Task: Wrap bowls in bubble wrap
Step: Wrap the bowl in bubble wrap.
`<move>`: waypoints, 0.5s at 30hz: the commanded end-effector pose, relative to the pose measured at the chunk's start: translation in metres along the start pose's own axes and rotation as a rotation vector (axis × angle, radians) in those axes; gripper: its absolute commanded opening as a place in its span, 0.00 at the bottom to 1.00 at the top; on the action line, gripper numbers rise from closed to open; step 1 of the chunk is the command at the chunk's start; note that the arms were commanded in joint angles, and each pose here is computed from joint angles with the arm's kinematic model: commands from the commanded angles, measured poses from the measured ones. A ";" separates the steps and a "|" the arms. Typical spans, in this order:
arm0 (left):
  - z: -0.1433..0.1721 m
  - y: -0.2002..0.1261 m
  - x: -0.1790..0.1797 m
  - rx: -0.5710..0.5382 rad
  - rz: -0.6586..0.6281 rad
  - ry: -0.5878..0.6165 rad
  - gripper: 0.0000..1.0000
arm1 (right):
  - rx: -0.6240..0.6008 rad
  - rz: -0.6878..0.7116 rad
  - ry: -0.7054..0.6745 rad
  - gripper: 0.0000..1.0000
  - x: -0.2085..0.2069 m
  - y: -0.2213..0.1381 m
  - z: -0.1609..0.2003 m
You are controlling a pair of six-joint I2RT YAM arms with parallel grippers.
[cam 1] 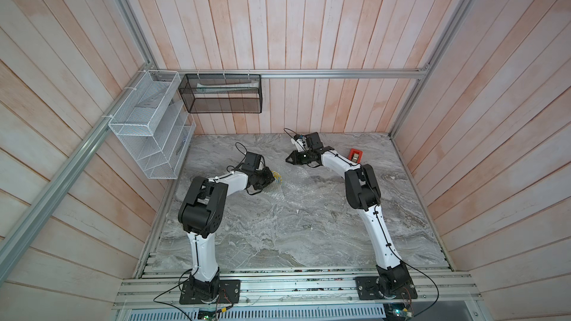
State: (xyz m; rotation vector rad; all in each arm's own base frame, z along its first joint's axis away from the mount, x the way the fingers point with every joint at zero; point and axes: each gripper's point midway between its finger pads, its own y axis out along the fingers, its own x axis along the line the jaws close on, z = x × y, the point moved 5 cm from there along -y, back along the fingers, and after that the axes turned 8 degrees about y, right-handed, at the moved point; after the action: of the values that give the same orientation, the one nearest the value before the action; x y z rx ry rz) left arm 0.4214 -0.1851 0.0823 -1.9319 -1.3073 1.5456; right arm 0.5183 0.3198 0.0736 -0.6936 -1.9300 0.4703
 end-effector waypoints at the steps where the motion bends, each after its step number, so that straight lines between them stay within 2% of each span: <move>1: 0.004 0.008 0.004 0.021 -0.015 0.003 0.21 | -0.027 -0.147 -0.046 0.09 0.050 -0.034 -0.016; 3: 0.004 0.008 0.003 0.020 -0.016 0.001 0.21 | -0.014 -0.208 -0.043 0.06 0.064 -0.044 -0.012; 8: 0.004 0.010 -0.001 0.021 -0.012 0.003 0.21 | -0.004 -0.299 -0.031 0.06 0.090 -0.067 0.005; 15: 0.006 0.012 -0.007 0.019 -0.004 0.006 0.21 | 0.033 -0.369 0.041 0.04 0.102 -0.073 0.039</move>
State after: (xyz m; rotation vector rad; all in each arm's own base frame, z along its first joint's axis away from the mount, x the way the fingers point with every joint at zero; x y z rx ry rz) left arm 0.4183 -0.1945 0.0822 -1.9396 -1.2848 1.5353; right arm 0.4417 0.3219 0.1725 -0.3824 -1.9821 0.2770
